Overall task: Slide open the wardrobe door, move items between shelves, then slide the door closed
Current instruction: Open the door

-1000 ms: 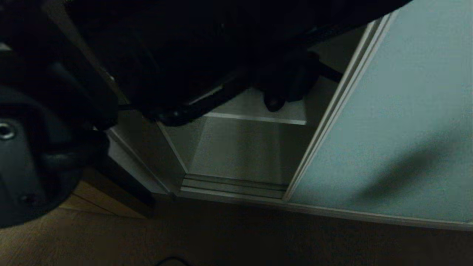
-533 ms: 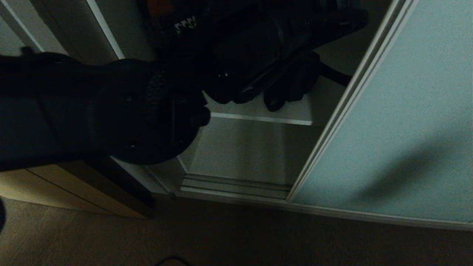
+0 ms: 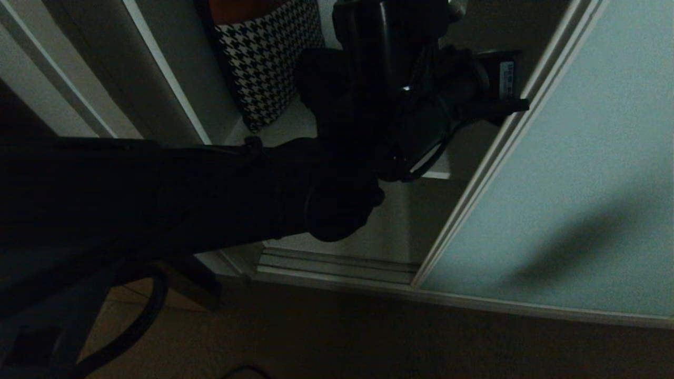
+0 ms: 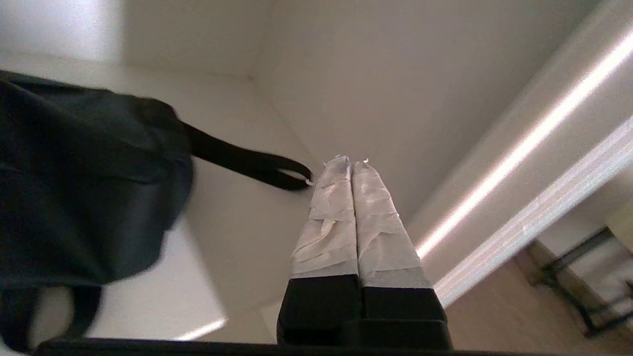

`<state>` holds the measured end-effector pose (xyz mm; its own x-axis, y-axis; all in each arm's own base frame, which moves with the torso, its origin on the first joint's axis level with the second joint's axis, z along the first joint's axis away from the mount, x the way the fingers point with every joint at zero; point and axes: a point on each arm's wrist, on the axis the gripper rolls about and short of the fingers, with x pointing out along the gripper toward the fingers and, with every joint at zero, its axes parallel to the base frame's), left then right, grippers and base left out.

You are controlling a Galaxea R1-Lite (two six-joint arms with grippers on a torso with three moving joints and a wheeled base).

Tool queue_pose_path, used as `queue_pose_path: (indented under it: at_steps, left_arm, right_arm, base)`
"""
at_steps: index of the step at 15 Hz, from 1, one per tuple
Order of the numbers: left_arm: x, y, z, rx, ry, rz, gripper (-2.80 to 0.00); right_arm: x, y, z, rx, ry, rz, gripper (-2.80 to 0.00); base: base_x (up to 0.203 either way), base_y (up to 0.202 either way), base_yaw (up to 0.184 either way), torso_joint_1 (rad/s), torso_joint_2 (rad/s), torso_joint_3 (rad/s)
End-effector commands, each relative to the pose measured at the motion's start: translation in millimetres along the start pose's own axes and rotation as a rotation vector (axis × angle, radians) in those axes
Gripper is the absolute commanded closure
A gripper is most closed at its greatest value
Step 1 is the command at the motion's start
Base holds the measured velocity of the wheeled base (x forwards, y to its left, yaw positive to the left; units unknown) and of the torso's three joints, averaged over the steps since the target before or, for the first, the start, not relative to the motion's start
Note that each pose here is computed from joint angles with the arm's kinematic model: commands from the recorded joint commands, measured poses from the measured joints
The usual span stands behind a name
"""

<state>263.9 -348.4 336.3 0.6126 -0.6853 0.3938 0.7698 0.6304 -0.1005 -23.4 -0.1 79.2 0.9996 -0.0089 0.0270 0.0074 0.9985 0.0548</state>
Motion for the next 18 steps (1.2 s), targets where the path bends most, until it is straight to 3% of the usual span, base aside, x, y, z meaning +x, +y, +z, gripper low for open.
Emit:
queue_pose_path:
  at_steps: [1, 13, 16, 18]
  left_arm:
    - [3, -5.2, -12, -0.005, 0.017, -0.014, 0.00]
    - [5, -39.1, -43, -0.037, 0.061, -0.137, 0.00]
    - [4, -37.7, -32, -0.044, 0.026, -0.130, 0.00]
    - [2, -23.4, -12, -0.039, -0.020, -0.099, 0.00]
  right_arm:
    - [0, 0, 0, 0.001, -0.001, 0.000, 0.00]
    - [0, 0, 0, 0.001, -0.001, 0.000, 0.00]
    - [0, 0, 0, 0.001, -0.001, 0.000, 0.00]
    - [0, 0, 0, 0.001, -0.001, 0.000, 0.00]
  base:
    - [0.000, 0.000, 0.000, 0.000, 0.00, 0.000]
    - [0.000, 0.000, 0.000, 0.000, 0.00, 0.000]
    - [0.000, 0.000, 0.000, 0.000, 0.00, 0.000]
    - [0.000, 0.000, 0.000, 0.000, 0.00, 0.000]
